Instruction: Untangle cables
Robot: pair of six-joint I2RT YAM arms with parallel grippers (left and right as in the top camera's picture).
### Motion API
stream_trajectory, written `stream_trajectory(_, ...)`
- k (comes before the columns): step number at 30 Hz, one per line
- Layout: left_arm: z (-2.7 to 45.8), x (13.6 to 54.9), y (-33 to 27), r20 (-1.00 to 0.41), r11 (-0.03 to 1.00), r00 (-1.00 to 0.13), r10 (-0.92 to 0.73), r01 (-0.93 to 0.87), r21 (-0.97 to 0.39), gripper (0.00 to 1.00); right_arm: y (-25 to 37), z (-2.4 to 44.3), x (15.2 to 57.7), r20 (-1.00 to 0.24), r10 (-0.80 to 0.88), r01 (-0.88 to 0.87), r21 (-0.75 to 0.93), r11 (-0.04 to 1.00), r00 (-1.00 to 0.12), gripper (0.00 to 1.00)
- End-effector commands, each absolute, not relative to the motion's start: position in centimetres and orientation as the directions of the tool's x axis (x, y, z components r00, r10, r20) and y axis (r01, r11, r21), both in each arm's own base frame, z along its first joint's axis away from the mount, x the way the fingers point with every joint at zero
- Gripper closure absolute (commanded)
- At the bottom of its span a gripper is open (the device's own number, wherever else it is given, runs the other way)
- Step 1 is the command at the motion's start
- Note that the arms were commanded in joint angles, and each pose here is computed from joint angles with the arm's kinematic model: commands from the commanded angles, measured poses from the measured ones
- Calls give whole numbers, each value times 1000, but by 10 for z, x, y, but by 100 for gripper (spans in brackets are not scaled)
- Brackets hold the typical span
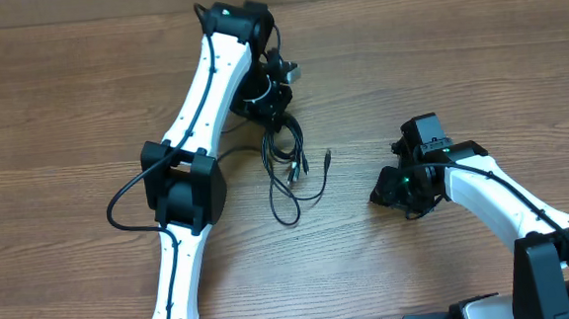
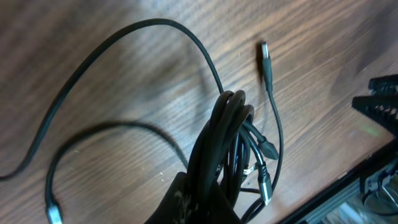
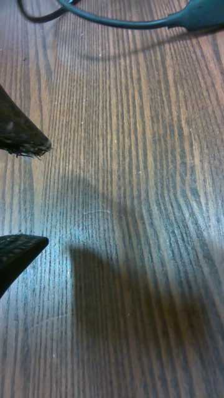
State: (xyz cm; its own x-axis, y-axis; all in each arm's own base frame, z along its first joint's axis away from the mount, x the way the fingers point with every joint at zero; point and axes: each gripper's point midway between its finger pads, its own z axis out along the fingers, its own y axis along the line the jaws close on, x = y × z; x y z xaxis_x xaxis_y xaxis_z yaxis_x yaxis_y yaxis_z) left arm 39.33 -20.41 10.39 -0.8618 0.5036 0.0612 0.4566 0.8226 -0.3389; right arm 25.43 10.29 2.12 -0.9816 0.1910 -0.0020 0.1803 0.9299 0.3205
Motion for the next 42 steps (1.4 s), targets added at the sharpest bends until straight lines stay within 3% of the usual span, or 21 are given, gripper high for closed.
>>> stream_trajectory(1, 101, 388, -205, 97, 844, -873, 479, 427, -323, 96, 102, 18, 252, 3, 192, 184, 308, 934, -981, 60)
stream_trajectory(7, 96, 381, -208, 144, 880, -892, 429, 377, -288, 96, 101, 18, 249, 14, 192, 187, 303, 934, -981, 60)
stream_trajectory(14, 80, 341, -206, 270, 881, -843, 465, 413, -230, 95, 100, 17, 249, 14, 195, 191, 296, 936, -981, 60)
stream_trajectory(21, 91, 307, -171, 355, 928, -861, 365, 366, -68, 96, 100, 17, 249, 14, 195, 191, 296, 936, -981, 60)
stream_trajectory(24, 106, 302, -161, 315, 937, -888, 337, 348, -21, 95, 100, 17, 249, 14, 195, 191, 296, 936, -981, 60)
stream_trajectory(28, 124, 307, -166, 145, 936, -925, 351, 348, -51, 96, 100, 17, 249, 14, 196, 191, 296, 936, -981, 60)
stream_trajectory(34, 126, 301, -211, -81, 811, -865, 496, 495, -312, 96, 100, 17, 249, 14, 195, 191, 296, 936, -981, 60)
stream_trajectory(36, 118, 293, -218, -79, 772, -843, 532, 521, -363, 90, 100, 18, 249, 13, 195, 190, 296, 936, -981, 60)
stream_trajectory(40, 97, 288, -217, -65, 762, -835, 546, 527, -376, 66, 100, 18, 250, 11, 195, 190, 297, 936, -981, 60)
stream_trajectory(42, 93, 290, -217, -73, 761, -833, 548, 534, -368, 61, 100, 18, 250, 10, 195, 189, 298, 936, -981, 60)
